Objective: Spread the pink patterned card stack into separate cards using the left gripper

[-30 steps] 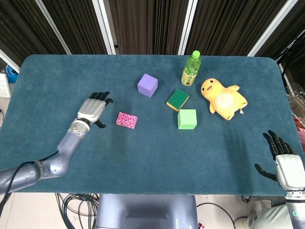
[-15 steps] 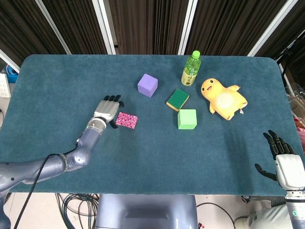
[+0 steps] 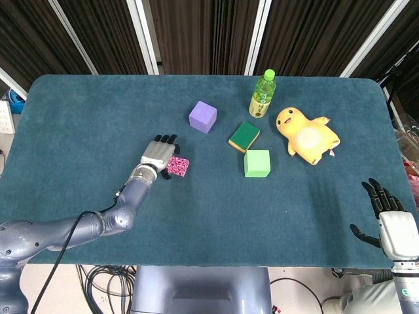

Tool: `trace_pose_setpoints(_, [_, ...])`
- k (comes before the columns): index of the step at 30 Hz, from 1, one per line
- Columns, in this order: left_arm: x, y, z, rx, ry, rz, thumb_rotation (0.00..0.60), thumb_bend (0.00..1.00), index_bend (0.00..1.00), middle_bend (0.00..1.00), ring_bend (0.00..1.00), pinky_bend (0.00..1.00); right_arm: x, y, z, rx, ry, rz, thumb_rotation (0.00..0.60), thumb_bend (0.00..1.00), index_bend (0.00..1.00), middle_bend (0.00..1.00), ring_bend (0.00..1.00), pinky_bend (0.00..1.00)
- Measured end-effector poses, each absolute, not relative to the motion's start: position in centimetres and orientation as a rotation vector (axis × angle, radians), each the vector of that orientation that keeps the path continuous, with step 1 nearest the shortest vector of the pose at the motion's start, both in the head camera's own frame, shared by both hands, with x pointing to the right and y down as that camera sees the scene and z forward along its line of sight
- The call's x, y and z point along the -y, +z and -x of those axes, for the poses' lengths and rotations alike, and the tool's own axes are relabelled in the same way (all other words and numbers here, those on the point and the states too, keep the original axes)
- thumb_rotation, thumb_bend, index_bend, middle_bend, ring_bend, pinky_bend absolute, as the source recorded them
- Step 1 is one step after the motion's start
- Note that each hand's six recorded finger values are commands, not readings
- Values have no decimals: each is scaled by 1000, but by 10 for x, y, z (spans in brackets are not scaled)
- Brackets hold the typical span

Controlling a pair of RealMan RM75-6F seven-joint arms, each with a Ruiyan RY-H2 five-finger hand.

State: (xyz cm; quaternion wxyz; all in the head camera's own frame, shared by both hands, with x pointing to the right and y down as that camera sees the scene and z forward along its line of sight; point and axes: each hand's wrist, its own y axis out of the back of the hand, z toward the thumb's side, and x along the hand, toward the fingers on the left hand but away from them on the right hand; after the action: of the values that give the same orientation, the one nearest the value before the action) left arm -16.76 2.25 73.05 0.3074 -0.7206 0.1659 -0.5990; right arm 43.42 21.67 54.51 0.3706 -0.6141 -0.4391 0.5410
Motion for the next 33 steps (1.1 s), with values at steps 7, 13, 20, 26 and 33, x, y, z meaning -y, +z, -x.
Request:
trace_pose_setpoints(7, [-22, 731, 166, -443, -1581, 1901, 600, 200, 365, 60, 0, 0, -217, 546, -434, 1125, 1390, 1578, 600, 197, 70, 52, 128, 240])
trace_pose_setpoints(13, [-21, 734, 167, -445, -1589, 1903, 600, 214, 371, 61, 0, 0, -217, 545, -434, 1130, 1393, 1577, 600, 197, 70, 52, 128, 240])
trace_pose_setpoints(20, [-22, 735, 165, -439, -1590, 1907, 600, 215, 376, 61, 0, 0, -217, 546, -434, 1130, 1395, 1579, 600, 197, 70, 52, 128, 240])
trace_pose_setpoints(26, [-21, 736, 164, -438, -1591, 1906, 600, 216, 392, 64, 0, 0, -217, 546, -434, 1131, 1395, 1578, 600, 200, 70, 52, 128, 240])
trace_pose_setpoints(33, [-22, 735, 165, -435, -1597, 1900, 600, 229, 409, 73, 0, 0, -217, 546, -434, 1132, 1397, 1579, 600, 199, 70, 52, 128, 241])
